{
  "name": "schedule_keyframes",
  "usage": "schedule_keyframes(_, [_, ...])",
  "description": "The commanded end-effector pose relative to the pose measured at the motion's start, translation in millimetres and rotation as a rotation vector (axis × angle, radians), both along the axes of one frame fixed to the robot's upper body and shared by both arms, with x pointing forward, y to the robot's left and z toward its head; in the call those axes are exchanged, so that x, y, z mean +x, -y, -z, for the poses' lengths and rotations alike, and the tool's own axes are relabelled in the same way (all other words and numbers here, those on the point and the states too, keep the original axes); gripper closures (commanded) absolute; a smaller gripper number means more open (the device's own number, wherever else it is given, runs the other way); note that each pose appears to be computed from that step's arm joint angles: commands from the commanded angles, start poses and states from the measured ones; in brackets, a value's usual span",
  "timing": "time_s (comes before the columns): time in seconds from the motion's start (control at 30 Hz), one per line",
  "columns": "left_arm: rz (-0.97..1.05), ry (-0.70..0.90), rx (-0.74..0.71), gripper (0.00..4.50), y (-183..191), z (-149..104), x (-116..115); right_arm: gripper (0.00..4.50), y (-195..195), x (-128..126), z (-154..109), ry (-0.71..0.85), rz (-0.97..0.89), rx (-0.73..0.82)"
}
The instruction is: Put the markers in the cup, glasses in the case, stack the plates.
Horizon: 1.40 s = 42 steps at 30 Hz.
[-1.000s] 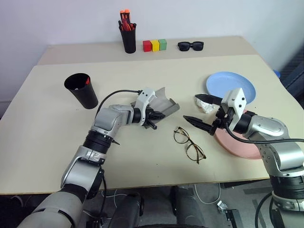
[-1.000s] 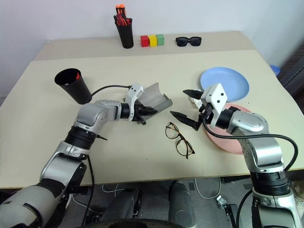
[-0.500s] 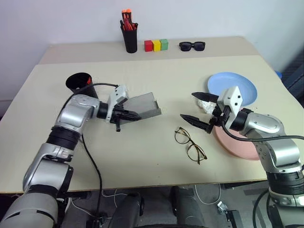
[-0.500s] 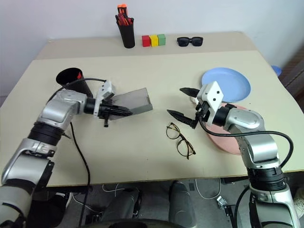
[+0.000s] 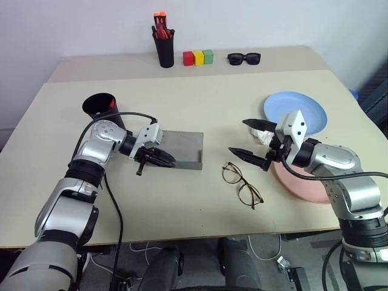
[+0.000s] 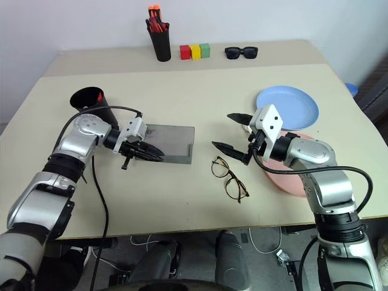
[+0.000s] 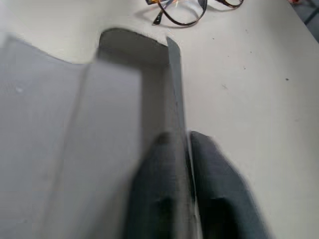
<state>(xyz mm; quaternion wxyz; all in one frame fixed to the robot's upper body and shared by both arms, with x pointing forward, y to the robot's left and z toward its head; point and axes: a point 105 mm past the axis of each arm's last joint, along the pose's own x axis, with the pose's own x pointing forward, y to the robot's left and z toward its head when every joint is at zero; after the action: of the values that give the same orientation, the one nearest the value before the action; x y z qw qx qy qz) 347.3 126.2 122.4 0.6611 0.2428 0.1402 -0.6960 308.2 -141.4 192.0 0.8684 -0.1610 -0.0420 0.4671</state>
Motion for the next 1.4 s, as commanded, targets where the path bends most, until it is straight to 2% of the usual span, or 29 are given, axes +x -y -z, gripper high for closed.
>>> schedule_keyframes(0.03, [-0.030,0.047,-0.045,2.13,0,-17,7,0.00,-2,-7,-7,-0.018,-0.018,0.001])
schedule_keyframes(0.17, [-0.055,0.052,-0.107,0.29,1,-28,5,0.00,6,-10,9,-0.172,0.029,-0.077])
schedule_keyframes(0.2, [-0.052,0.052,-0.128,0.06,1,-32,2,0.00,7,-12,11,-0.203,0.044,-0.093])
schedule_keyframes(0.3, [-0.063,-0.005,-0.217,0.06,-5,-47,-10,0.00,7,-21,11,-0.309,0.080,-0.110])
schedule_keyframes(0.43, [-0.112,-0.053,-0.314,0.06,-15,-61,-23,0.00,6,-34,29,-0.415,0.173,-0.200])
schedule_keyframes(0.53, [-0.154,-0.125,-0.372,0.06,-25,-65,-36,0.00,7,-41,37,-0.491,0.237,-0.191])
schedule_keyframes(0.63, [-0.129,-0.127,-0.425,0.06,-33,-66,-52,0.00,11,-39,46,-0.558,0.327,-0.194])
schedule_keyframes(0.8, [-0.125,-0.148,-0.429,0.06,-40,-60,-65,0.00,13,-37,56,-0.640,0.400,-0.181])
schedule_keyframes(0.9, [-0.129,-0.134,-0.434,0.00,-41,-59,-68,0.84,16,-36,61,-0.663,0.427,-0.196])
schedule_keyframes(1.03, [-0.129,-0.122,-0.431,0.00,-42,-58,-70,2.87,17,-37,63,-0.678,0.429,-0.216])
schedule_keyframes(1.3, [-0.137,-0.101,-0.439,0.00,-42,-55,-68,2.87,21,-42,72,-0.686,0.419,-0.298])
schedule_keyframes(1.4, [-0.145,-0.093,-0.438,0.00,-43,-54,-66,3.75,22,-40,71,-0.675,0.421,-0.305])
